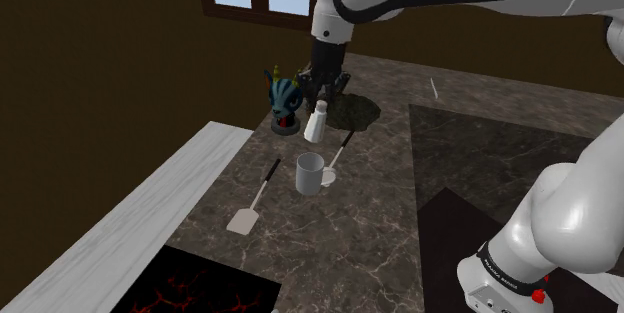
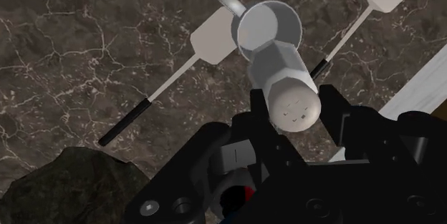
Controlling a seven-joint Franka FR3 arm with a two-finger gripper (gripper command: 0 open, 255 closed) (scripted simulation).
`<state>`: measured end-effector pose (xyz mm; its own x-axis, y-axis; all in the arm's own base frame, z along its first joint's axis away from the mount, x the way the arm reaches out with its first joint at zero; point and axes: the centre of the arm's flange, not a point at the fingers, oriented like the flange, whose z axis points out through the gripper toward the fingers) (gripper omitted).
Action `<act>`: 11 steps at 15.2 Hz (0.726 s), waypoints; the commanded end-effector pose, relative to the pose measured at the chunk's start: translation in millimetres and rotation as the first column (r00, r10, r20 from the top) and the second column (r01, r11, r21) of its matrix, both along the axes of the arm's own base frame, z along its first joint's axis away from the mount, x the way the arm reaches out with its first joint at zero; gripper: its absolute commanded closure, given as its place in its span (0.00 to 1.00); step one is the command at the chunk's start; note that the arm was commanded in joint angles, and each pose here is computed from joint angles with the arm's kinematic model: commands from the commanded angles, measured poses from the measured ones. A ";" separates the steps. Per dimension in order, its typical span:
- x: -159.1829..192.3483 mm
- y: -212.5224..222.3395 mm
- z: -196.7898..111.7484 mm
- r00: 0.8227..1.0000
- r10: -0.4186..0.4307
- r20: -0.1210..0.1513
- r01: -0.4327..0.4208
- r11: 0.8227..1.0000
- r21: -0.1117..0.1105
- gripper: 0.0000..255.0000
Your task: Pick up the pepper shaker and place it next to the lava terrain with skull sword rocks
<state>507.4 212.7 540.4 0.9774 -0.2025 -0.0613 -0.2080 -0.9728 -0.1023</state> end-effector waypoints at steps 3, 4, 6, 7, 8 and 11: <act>-41.1 33.0 1.4 1.000 -0.001 0.000 0.001 1.000 0.000 1.00; -51.4 41.2 1.4 1.000 -0.001 0.000 0.001 1.000 0.000 1.00; -72.1 57.6 1.5 1.000 -0.001 0.000 0.001 1.000 0.000 1.00; -82.4 65.9 1.5 1.000 -0.001 0.000 0.001 1.000 0.000 1.00; -92.7 74.1 1.6 1.000 -0.001 0.000 0.001 1.000 0.000 1.00; -123.7 98.8 1.7 1.000 -0.001 0.000 0.001 1.000 0.000 1.00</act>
<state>394.6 304.6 540.7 0.9775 -0.2019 -0.0610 -0.2073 -0.9729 -0.1022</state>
